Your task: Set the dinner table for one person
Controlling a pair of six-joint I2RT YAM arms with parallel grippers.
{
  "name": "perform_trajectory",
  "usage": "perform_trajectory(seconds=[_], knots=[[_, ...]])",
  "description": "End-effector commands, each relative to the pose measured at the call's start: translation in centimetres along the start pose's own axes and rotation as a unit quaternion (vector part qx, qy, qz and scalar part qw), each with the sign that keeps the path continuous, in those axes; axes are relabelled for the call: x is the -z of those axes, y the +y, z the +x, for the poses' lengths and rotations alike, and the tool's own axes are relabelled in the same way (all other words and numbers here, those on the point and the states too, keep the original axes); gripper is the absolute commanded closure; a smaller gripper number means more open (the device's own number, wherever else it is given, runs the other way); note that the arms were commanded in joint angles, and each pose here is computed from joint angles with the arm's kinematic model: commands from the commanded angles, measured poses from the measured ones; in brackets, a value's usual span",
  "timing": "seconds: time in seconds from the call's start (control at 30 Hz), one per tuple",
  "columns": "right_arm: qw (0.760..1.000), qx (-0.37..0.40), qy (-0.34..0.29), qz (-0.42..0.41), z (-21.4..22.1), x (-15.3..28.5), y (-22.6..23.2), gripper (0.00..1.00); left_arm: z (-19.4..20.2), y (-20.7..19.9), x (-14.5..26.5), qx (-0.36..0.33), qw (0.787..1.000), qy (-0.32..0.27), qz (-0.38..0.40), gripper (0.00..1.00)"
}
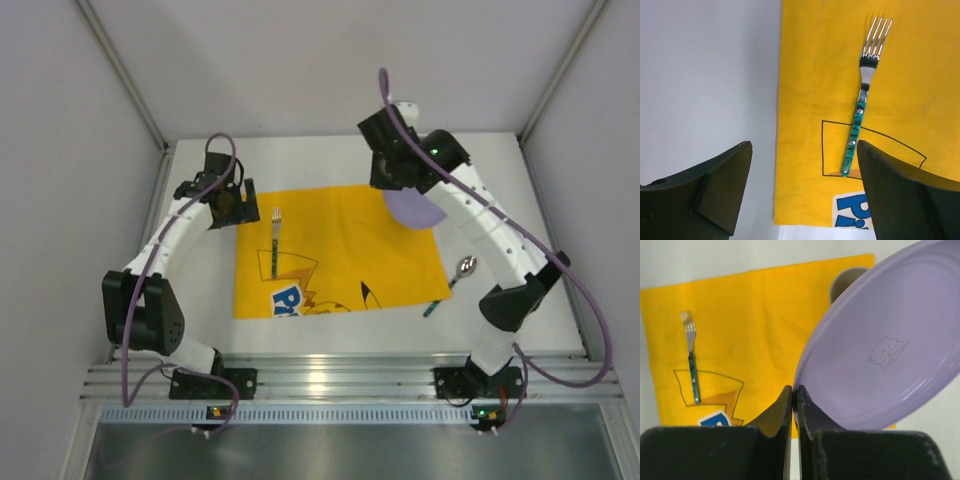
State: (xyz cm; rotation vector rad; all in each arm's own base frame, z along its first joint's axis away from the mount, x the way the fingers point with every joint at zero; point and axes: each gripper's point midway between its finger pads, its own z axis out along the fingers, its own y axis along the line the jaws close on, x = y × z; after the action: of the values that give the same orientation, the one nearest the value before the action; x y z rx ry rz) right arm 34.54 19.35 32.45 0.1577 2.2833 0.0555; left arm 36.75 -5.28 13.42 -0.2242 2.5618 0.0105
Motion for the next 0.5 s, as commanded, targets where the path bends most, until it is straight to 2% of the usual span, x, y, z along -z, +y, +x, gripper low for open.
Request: perform_trajectory(seconds=[0.0,0.1,0.17,0.47], knots=[[0.997,0.072,0.019,-0.036,2.6,-0.5,5.4,1.0,-0.2,1.9,2.9,0.014,0.999,-0.028,-0.021,0.08],[0.99,0.107,0.042,-0.083,5.0,-1.4,10.3,1.0,0.4,3.6,4.1,0.027,0.998,-0.032,-0.042,0.02],[0.984,0.136,0.059,-0.099,6.9,-2.6,12.8,1.0,0.9,4.6,5.1,0.038,0.997,-0.039,-0.049,0.02],[0.968,0.184,0.119,-0.124,13.3,-10.0,17.5,1.0,4.3,6.4,7.7,0.062,0.996,-0.037,-0.06,0.02]])
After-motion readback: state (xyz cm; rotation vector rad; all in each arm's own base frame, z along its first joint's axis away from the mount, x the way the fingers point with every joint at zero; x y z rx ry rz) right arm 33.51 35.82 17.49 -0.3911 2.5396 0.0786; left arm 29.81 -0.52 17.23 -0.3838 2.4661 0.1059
